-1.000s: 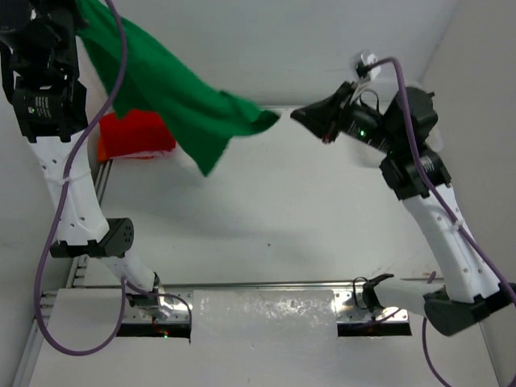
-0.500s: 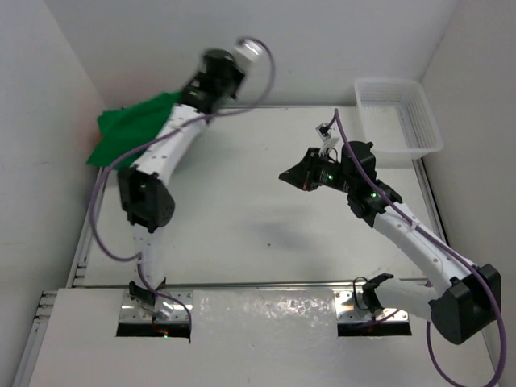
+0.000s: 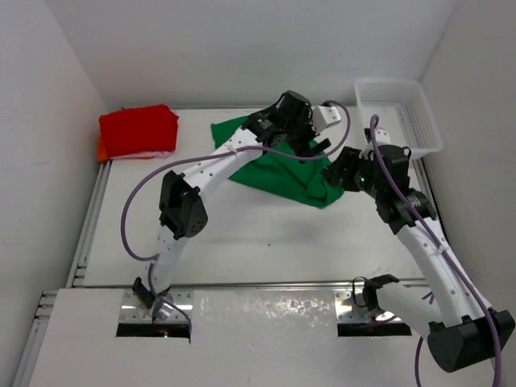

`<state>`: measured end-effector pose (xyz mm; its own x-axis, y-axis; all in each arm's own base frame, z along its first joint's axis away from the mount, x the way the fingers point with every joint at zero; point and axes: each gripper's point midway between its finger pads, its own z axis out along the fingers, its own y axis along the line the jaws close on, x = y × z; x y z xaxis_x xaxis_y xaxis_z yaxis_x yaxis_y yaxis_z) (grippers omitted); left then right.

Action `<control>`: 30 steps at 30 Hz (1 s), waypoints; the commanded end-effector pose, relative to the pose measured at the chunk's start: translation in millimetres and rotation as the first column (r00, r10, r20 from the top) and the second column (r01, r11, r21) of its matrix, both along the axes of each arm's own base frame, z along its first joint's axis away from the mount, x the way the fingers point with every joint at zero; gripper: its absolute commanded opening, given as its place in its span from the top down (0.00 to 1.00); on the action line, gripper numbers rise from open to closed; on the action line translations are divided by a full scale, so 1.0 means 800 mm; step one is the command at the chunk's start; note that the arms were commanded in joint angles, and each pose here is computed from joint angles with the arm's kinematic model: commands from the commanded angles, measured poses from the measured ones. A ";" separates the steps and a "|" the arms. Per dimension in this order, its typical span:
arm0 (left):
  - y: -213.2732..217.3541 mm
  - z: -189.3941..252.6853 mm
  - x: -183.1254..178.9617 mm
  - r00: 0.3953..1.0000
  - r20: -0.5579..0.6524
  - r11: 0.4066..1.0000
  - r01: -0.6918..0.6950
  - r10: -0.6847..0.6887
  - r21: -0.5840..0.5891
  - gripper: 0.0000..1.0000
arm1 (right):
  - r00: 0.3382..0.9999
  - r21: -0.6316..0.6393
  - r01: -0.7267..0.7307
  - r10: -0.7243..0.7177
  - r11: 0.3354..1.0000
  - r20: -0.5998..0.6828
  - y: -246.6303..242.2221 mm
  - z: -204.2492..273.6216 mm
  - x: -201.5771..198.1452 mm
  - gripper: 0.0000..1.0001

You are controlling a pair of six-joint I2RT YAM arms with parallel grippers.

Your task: Fold and stack the t-shirts

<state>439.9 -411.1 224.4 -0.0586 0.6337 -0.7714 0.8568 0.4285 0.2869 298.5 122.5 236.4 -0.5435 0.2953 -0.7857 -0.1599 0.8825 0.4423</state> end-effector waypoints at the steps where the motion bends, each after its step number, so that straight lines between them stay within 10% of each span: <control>1: -0.007 0.036 -0.040 0.978 -0.188 0.984 0.054 -0.086 -0.167 0.00 | 0.988 -0.122 0.148 -0.143 0.981 0.051 -0.046 0.025 -0.002 0.38; 8: 0.216 0.129 0.071 0.932 -0.156 0.867 -0.363 0.328 -0.342 0.00 | 0.995 -0.141 -0.039 0.026 0.989 -0.093 0.002 -0.028 0.053 0.78; 14: 0.362 -0.008 0.128 0.736 -0.311 0.734 -0.662 0.601 -0.149 0.00 | 0.968 -0.282 -0.151 0.083 0.948 -0.238 0.053 -0.127 0.143 0.45; 23: 0.412 -0.093 0.147 0.637 -0.365 0.672 -0.739 0.678 -0.041 0.00 | 0.883 -0.453 -0.315 0.081 0.834 -0.463 0.096 -0.270 0.217 0.38; 30: 0.406 -0.126 0.151 0.629 -0.398 0.678 -0.735 0.668 -0.023 0.00 | 0.753 -0.508 -0.481 0.040 0.715 -0.657 0.035 -0.353 0.078 0.70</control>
<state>545.8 -84.4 108.0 -0.7416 0.1777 -0.6469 0.3011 0.9499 -0.0841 441.6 193.4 -9.3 -0.8407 -0.2683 -0.4704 -0.2988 0.9543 -0.0102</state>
